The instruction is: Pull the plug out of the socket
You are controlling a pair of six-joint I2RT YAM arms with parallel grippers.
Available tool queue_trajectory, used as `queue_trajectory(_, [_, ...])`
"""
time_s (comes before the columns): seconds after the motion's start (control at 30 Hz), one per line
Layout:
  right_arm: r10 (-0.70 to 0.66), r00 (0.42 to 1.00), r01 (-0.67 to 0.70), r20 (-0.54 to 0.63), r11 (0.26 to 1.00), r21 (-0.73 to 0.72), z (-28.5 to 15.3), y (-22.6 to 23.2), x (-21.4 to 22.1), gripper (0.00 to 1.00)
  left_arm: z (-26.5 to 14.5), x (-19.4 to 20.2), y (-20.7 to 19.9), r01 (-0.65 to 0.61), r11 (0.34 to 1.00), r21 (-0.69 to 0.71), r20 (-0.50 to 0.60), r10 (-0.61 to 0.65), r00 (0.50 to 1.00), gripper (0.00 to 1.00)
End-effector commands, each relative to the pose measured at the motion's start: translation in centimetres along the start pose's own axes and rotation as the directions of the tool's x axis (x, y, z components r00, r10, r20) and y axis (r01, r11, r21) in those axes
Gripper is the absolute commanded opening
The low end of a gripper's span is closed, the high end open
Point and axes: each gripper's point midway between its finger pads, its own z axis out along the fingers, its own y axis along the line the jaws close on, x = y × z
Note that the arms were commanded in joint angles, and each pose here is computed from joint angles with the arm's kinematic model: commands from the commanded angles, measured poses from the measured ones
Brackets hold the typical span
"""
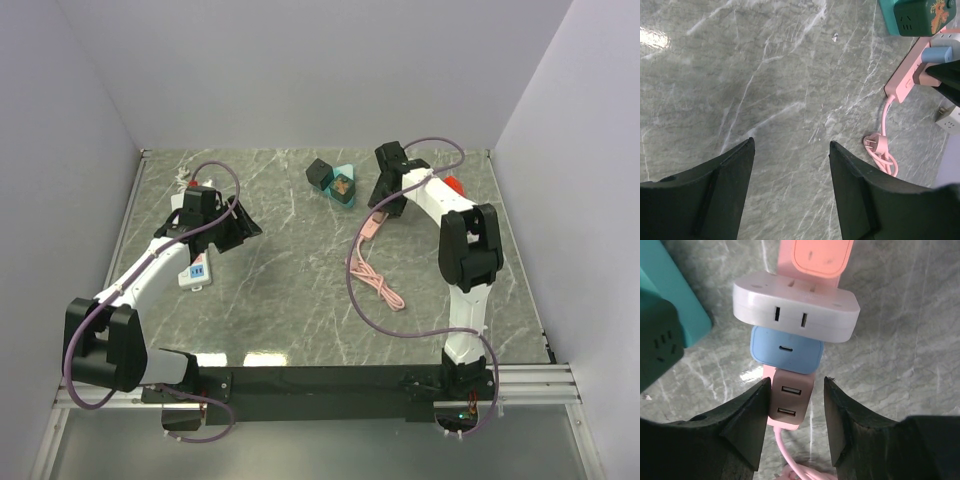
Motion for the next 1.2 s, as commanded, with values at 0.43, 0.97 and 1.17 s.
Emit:
queue_trajectory(0.43, [-0.027,1.000,0.027,0.000,0.999,-0.028,0.3,0.3,-0.1,0.35,-0.7,-0.7,-0.9,0.000,1.000,0.025,0.036,-0.001,0.999,0.71])
queue_trajectory(0.97, [-0.089,0.994,0.078,-0.068,0.985,-0.155,-3.7,0.2,6.4,0.00,-0.4,1.5,-3.3,-0.037,0.984,0.173,-0.050,0.046,0.998,0.75])
queue_trajectory(1.17, [-0.133,0.984,0.095,-0.121,0.956,-0.277,-6.5,2.1,10.8,0.00,1.0,3.8,-4.2,-0.038,0.973,0.230,-0.129,0.069,0.989,0.76])
